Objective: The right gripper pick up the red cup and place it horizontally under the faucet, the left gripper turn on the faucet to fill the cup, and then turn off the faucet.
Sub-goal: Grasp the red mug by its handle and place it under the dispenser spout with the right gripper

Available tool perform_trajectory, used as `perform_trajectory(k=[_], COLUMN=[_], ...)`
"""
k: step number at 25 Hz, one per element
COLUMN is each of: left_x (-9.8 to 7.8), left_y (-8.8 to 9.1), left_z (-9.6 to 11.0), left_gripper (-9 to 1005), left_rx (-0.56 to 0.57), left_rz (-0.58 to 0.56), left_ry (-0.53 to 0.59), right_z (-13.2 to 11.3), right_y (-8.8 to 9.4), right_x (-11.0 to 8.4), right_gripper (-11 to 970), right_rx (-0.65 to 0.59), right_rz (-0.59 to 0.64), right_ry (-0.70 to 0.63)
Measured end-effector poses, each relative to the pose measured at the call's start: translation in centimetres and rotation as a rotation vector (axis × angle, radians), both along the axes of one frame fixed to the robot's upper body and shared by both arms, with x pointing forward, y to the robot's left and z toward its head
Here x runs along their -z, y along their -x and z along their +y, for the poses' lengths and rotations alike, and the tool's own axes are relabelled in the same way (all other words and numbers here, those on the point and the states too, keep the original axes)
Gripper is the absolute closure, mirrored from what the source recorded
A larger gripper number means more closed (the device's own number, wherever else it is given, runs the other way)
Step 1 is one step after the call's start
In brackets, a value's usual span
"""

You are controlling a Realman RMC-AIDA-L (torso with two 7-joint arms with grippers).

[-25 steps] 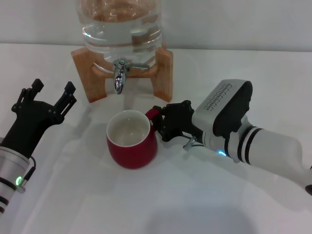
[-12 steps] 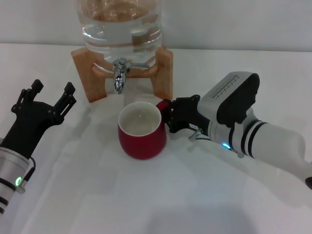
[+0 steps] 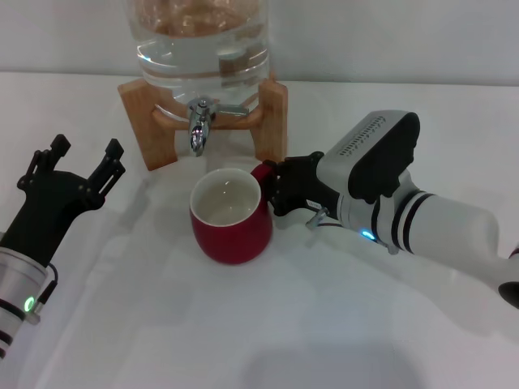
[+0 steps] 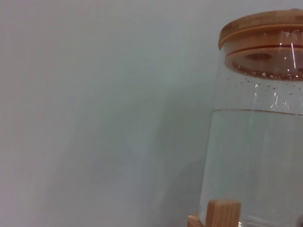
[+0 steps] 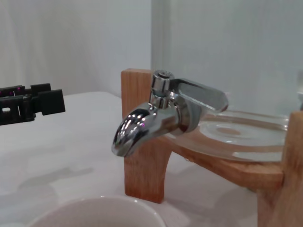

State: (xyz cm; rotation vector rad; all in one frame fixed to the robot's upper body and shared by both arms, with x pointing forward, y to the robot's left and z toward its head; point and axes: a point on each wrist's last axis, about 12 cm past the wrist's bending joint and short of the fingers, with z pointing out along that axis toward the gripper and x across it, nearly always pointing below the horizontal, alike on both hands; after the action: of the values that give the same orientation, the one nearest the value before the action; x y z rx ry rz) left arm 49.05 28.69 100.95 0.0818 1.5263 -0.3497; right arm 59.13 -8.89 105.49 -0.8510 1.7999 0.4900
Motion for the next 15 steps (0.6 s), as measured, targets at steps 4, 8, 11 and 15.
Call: perform_trajectory(k=[4,8,11,15], left_x=[0.02,0.01,0.01,0.01], left_y=[0.06,0.07,0.07,0.06], left_z=[0.03,0.03,0.03,0.02], left_gripper=[114,114,114,114], left_rx=[-0.001,-0.001,-0.001,-0.001], left_rz=[0.0,0.0,-0.001,-0.001], left_ry=[0.0,0.001,0.001,0.001], right_z=[0.13,0.11,0.07,0.0], right_y=[-0.04,-0.17,-0.27,-0.25], right_x=[-0.08,-0.13,-0.19,-0.13], right_gripper=[833,833,833,832], right_rx=[-0.002,0.007,0.013,0.014], right_rz=[0.001,0.006,0.007,0.008], right_ry=[0.001,0.001,-0.001,0.0])
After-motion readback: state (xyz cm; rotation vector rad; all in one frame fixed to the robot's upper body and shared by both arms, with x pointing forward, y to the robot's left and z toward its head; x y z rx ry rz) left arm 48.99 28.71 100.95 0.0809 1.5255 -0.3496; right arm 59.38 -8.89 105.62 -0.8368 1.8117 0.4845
